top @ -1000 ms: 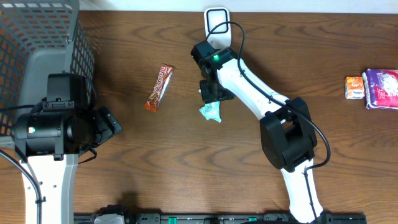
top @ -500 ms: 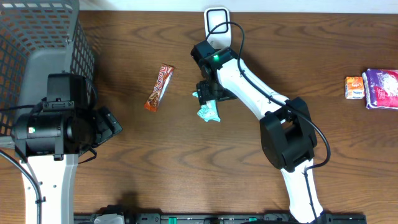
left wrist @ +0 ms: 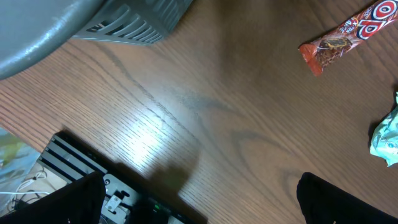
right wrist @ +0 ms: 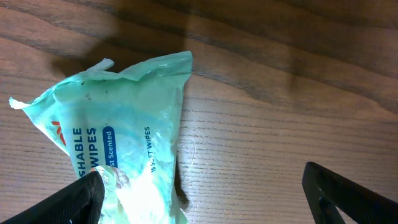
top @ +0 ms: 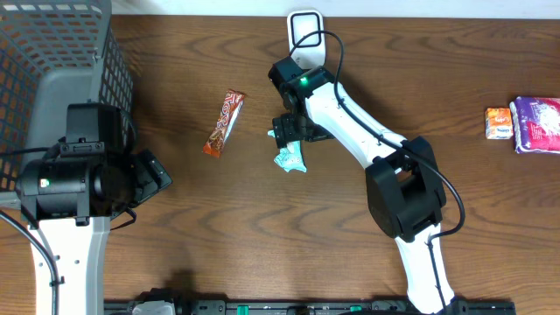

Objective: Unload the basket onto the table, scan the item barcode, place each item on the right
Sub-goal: 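Close the right gripper on the wipes pack and lift it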

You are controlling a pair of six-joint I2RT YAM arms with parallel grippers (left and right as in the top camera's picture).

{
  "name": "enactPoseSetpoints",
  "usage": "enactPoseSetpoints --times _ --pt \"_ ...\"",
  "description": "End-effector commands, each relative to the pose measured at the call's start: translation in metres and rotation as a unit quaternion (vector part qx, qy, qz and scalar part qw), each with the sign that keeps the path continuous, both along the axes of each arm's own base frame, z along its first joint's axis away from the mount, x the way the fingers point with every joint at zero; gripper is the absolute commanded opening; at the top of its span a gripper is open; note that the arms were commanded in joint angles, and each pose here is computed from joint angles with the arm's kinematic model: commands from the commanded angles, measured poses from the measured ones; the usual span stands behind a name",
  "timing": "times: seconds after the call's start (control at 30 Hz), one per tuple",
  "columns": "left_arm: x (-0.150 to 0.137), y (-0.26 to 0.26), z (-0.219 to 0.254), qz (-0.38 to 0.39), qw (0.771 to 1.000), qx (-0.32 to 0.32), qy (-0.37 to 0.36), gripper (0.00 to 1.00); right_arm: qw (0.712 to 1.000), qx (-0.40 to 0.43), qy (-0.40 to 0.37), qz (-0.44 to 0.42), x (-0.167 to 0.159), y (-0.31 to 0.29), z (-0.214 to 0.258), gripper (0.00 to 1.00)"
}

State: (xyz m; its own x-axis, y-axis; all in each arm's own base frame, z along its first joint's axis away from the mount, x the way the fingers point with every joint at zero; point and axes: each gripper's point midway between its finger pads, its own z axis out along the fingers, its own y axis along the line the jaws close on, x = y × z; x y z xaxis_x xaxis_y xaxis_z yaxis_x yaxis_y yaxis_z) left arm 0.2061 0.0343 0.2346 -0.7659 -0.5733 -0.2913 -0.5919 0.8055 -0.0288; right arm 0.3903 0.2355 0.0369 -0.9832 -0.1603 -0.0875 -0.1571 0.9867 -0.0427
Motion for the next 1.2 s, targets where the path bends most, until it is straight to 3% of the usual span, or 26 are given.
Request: enactPoseSetpoints --times 0.0,0.7,0.93,1.17 --pt "-0.001 0.004 0.000 0.009 1.000 0.006 0.001 0.98 1.000 0.016 -0.020 0.003 0.004 0.008 0.018 0.98" --pt "-0.001 0.004 0.000 0.009 1.000 0.006 0.001 0.98 0.999 0.027 -0.036 -0.005 0.008 0.001 0.040 0.99" --pt "-0.001 0.004 0.000 0.009 1.000 0.006 0.001 0.98 0.997 0.048 -0.032 0.044 0.000 0.023 0.040 0.99" --pt "-0.001 0.004 0.000 0.009 1.000 0.006 0.001 0.98 0.992 0.056 -0.071 0.087 -0.002 0.058 0.044 0.88"
